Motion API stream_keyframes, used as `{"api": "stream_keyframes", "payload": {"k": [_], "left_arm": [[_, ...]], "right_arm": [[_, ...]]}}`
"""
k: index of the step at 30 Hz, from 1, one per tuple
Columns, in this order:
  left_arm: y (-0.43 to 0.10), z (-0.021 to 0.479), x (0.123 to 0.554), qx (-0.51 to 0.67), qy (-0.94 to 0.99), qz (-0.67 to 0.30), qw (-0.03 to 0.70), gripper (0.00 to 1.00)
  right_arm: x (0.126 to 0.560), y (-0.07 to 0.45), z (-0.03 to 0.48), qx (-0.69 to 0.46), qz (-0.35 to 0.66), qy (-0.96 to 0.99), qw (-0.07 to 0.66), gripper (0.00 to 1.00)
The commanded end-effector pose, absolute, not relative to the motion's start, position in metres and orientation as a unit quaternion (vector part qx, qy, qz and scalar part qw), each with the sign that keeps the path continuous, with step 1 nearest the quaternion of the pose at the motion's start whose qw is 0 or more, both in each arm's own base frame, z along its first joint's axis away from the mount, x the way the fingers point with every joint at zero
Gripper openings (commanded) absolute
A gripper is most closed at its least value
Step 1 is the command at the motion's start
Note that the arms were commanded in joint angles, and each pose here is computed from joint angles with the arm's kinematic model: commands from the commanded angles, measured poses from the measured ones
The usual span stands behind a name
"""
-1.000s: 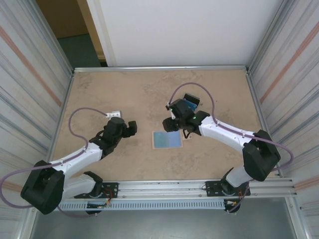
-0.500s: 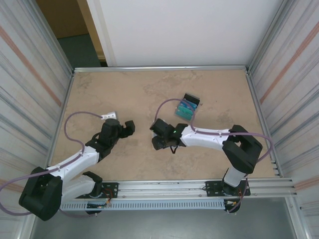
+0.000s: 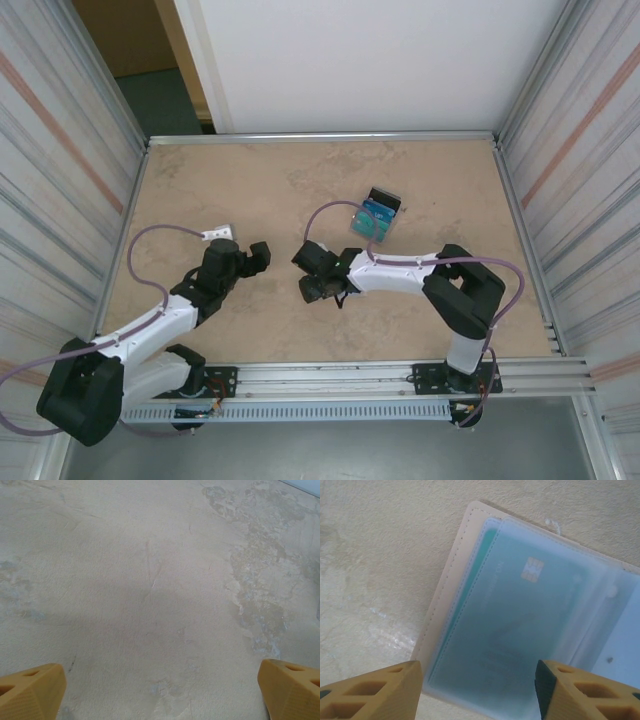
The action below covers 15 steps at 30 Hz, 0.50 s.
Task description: Take the credit cards out of the card holder
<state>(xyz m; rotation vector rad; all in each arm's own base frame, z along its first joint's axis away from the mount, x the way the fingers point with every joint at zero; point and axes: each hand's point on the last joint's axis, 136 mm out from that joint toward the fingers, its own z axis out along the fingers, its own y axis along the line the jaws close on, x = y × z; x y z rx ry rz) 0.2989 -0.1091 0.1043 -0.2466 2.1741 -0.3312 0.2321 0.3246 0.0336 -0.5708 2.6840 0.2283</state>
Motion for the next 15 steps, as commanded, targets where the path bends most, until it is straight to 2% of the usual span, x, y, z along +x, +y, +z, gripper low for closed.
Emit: {"api": "stream_keyframes", "payload": {"k": [1,10,15], "left_arm": [[-0.105,0.101,0.296,-0.108,0.88,-0.131,0.443,0.99],[-0.107,0.1,0.297,-0.106,0.882,-0.132,0.44,0.99],[-0.108,0.1,0.297,-0.103,0.883,-0.134,0.439,0.99]], "right_arm": [[0.238,0.322,0.032,-0.192,0.066,0.96,0.195,0.62],[0.233,0.317,0.016,-0.195,0.055,0.963,0.177,0.61],[0.231,0.31,0.011,-0.193,0.05,0.965,0.173,0.57]]}}
